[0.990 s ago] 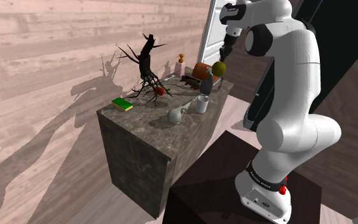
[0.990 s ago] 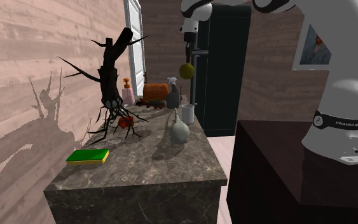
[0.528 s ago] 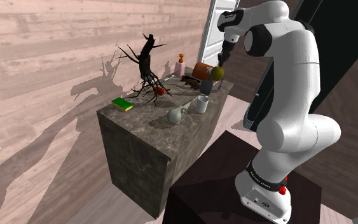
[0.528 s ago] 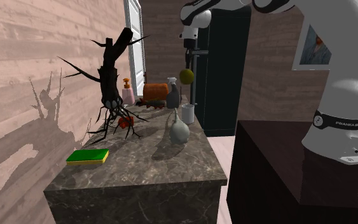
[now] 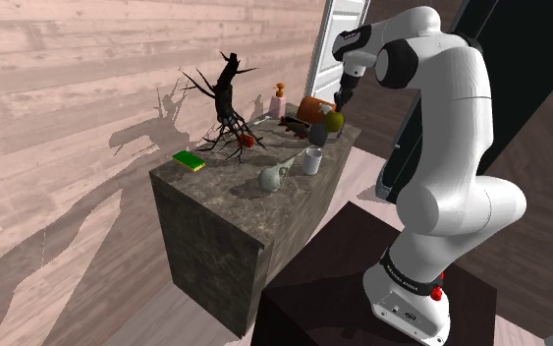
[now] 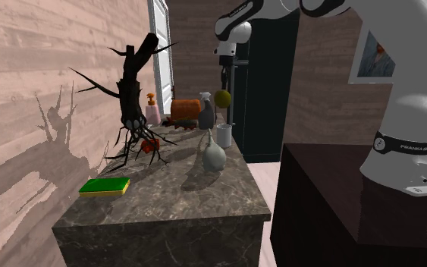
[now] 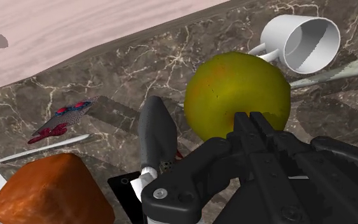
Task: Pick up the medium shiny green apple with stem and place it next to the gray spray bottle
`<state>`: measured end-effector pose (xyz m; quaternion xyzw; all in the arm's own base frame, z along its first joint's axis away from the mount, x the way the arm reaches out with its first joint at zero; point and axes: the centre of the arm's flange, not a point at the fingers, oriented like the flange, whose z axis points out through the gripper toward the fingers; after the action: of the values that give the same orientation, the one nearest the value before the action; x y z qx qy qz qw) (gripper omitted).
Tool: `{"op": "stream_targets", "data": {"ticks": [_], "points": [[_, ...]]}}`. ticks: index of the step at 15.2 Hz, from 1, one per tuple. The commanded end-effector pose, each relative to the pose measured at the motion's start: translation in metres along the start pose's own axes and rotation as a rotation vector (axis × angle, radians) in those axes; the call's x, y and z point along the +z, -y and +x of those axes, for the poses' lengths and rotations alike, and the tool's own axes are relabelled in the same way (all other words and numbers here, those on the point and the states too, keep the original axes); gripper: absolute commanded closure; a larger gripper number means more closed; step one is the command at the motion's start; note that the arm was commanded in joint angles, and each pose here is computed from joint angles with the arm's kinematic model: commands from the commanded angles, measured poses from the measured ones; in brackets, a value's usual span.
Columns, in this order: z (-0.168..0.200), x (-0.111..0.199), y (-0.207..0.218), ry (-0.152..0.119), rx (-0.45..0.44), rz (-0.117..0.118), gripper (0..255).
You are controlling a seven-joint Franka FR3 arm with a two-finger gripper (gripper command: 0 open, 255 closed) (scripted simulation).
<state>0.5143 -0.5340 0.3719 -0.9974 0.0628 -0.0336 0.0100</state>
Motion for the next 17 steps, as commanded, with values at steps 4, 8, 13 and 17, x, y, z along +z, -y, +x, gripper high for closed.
{"op": "stream_targets", "data": {"ticks": [4,8,13,17], "points": [[-0.001,0.027,0.000,-0.001,0.000,0.000,255],[-0.003,0.048,-0.001,-0.001,0.000,0.000,255],[-0.004,0.074,-0.001,-0.001,0.000,0.000,255],[-0.006,0.095,-0.002,-0.001,0.000,0.000,255]]}}
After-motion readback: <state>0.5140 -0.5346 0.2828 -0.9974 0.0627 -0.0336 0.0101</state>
